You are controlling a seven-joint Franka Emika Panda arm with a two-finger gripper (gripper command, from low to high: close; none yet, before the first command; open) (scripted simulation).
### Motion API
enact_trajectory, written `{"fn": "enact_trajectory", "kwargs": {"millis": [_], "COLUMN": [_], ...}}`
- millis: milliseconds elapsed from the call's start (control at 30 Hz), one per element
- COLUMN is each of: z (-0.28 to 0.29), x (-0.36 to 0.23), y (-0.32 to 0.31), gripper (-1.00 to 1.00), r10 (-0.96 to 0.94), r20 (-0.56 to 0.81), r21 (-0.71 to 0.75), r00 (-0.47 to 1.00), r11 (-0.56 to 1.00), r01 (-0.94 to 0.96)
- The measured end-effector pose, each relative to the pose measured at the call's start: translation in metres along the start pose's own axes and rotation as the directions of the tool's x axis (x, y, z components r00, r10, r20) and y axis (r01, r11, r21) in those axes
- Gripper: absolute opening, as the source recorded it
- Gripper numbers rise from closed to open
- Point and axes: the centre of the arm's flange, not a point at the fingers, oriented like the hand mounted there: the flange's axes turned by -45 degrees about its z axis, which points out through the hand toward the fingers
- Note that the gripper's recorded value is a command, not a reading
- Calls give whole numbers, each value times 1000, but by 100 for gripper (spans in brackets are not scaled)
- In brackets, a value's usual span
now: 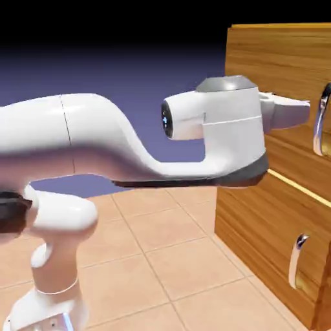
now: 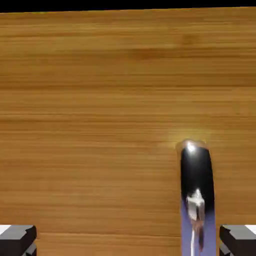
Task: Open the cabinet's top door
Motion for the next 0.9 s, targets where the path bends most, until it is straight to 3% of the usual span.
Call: {"fn": "enact_trajectory", "kwargs": {"millis": [133, 267, 300, 900], "z": [6, 47, 56, -41], "x": [-17, -18, -18, -16], "y": [18, 19, 19, -28], "gripper": [0, 0, -100, -100], "r10": [2, 3, 2, 1], "r20": [14, 14, 14, 14], "r21": [-11, -10, -11, -243], "r00": [1000, 1000, 1000, 1000], "r11": [1000, 1000, 1000, 970], "r01": [-2, -3, -2, 2]}}
